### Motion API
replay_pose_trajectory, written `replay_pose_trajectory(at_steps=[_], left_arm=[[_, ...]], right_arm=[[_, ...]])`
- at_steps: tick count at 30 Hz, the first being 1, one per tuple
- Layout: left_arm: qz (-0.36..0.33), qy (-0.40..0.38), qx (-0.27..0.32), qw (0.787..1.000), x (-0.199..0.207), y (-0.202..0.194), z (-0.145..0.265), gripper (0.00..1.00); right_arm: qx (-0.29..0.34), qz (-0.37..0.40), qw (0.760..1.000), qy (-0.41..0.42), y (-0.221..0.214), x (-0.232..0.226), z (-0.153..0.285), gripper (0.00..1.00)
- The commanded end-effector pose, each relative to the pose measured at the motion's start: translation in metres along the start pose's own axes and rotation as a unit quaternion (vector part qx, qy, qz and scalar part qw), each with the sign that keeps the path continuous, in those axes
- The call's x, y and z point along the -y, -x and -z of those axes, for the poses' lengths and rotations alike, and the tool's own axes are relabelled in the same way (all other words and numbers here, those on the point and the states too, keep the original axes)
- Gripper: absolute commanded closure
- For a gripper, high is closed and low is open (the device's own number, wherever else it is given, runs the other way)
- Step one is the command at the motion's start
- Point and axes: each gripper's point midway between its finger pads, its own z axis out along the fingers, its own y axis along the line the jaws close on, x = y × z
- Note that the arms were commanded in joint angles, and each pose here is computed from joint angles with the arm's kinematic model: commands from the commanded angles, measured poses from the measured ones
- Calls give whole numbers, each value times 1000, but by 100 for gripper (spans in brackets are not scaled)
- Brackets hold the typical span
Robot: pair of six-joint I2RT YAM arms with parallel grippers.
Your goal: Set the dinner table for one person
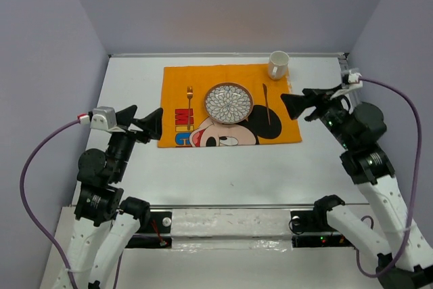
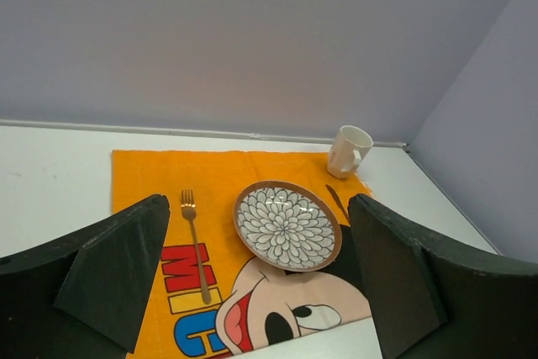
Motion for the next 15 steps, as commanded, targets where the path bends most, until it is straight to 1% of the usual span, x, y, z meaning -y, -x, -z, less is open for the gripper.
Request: replay_pose_trajectory(at_steps=[1, 5, 9, 15], left_arm=[[4, -45, 53, 998, 23, 42, 3, 1], [8, -51, 65, 997, 29, 55, 4, 1], [16, -62, 63, 996, 31, 50, 3, 1], [16, -72, 55, 996, 33, 42, 2, 1]], right_arm=[[90, 17, 996, 14, 39, -16, 39, 0], [114, 20, 993, 2, 43, -13, 53, 0], [102, 13, 995, -13, 30, -4, 48, 0], [96, 10, 995, -14, 26, -2, 45, 0]])
